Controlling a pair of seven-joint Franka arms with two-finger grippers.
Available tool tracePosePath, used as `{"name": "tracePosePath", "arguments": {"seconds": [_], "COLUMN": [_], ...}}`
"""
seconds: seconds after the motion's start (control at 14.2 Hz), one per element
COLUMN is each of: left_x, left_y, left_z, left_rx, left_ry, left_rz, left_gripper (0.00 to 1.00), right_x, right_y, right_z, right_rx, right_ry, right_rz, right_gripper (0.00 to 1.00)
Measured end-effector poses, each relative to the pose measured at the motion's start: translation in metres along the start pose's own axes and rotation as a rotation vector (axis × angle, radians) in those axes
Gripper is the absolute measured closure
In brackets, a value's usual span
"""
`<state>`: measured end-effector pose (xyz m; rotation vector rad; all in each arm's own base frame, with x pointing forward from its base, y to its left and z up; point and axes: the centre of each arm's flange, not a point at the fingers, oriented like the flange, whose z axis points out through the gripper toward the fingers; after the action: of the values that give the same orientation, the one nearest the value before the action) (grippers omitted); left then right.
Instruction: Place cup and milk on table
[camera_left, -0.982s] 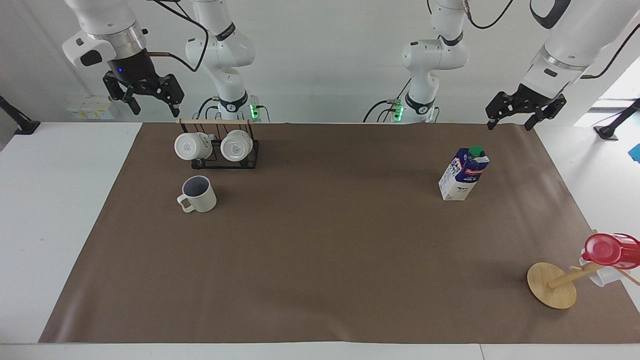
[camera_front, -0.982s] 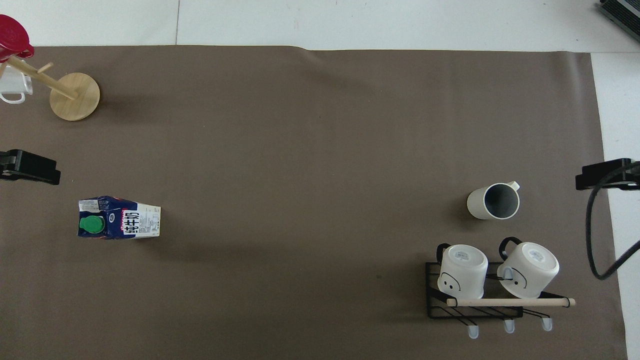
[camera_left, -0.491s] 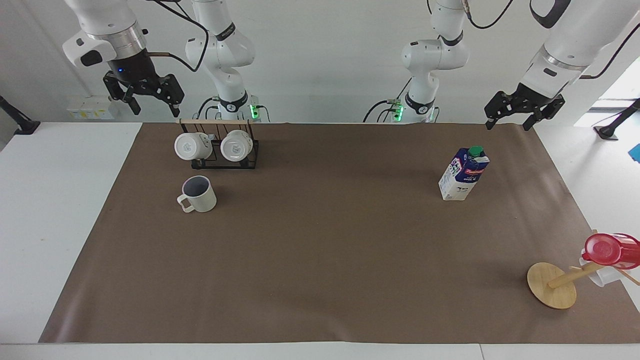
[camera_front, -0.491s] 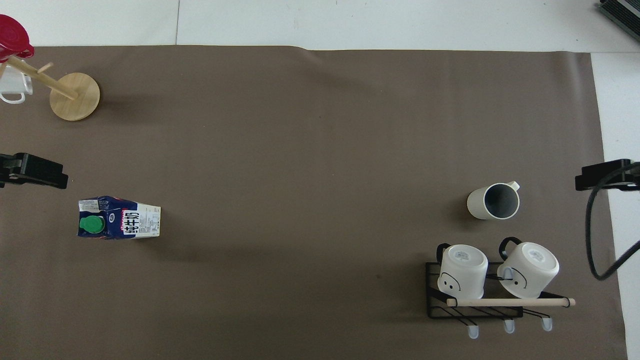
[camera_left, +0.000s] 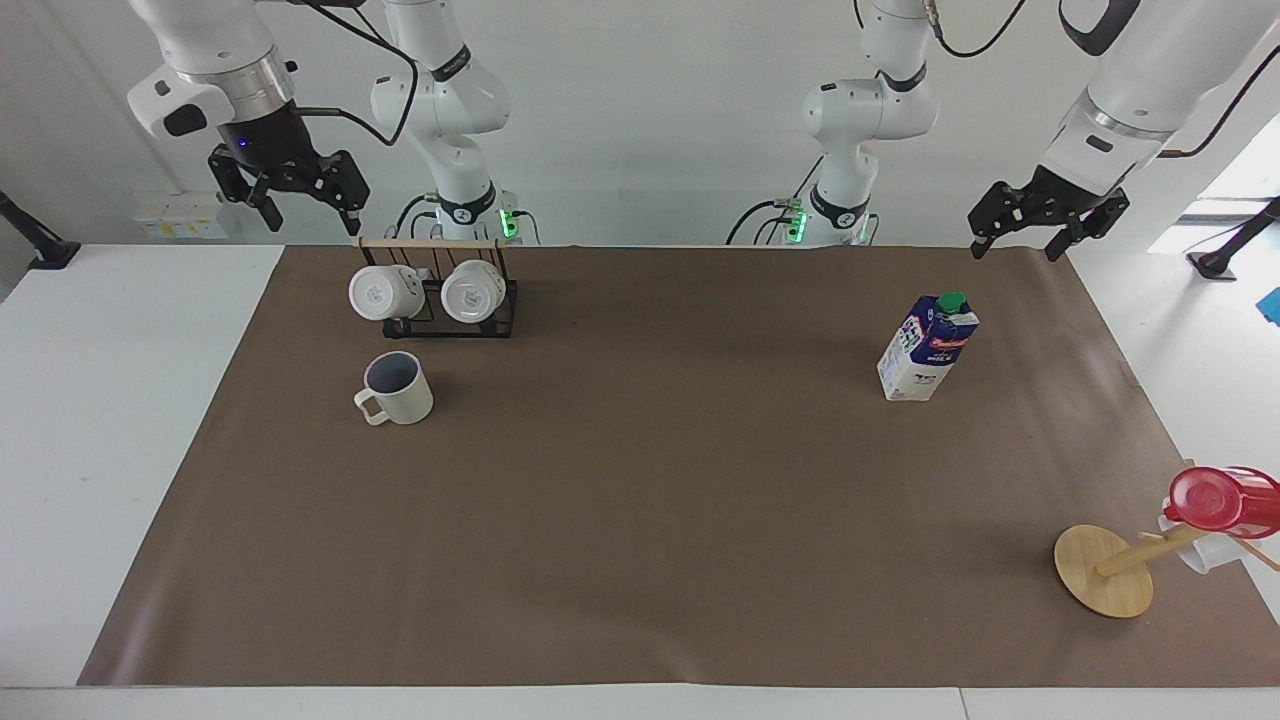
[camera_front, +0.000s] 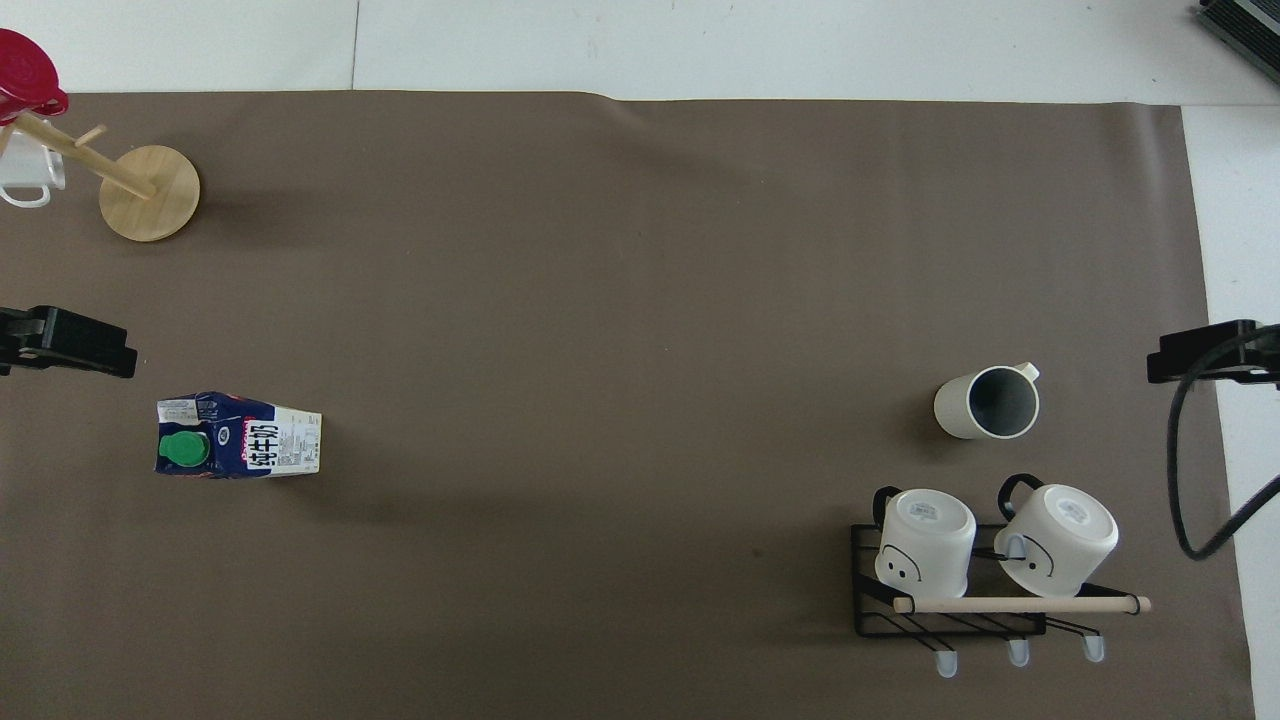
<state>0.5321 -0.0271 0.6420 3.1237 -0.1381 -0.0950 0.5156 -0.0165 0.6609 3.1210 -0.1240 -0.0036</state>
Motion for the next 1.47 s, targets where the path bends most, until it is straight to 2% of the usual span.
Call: {"name": "tracePosePath", "arguments": {"seconds": [0.7,0.84,1.19,1.47], "left_x": [-0.001,-0.001,-0.001,-0.002], "left_y": [0.002,0.002,0.002,-0.007], "left_z": [-0.002,-0.002,-0.002,-0.002], "left_rx": [-0.010,-0.010,-0.010,-0.012], "left_ry": [0.004,0.004,0.004,0.004], "left_rz": [0.003,0.003,0.002,-0.015], "left_gripper": [0.00,0.00,0.00,0.00], "right_x": [0.000,0.005,0.022,0.037], "right_y": [0.000,0.000,-0.007,-0.017], "right_z": [0.009,0.016,0.076,0.142], "right_rx": [-0.001,0.000,0.002,-0.001], "right_ry": [-0.016,0.003,0.038,0.012], "right_rz": [0.000,0.000,-0.010,-0.025], "right_gripper": [0.00,0.00,0.00,0.00]}}
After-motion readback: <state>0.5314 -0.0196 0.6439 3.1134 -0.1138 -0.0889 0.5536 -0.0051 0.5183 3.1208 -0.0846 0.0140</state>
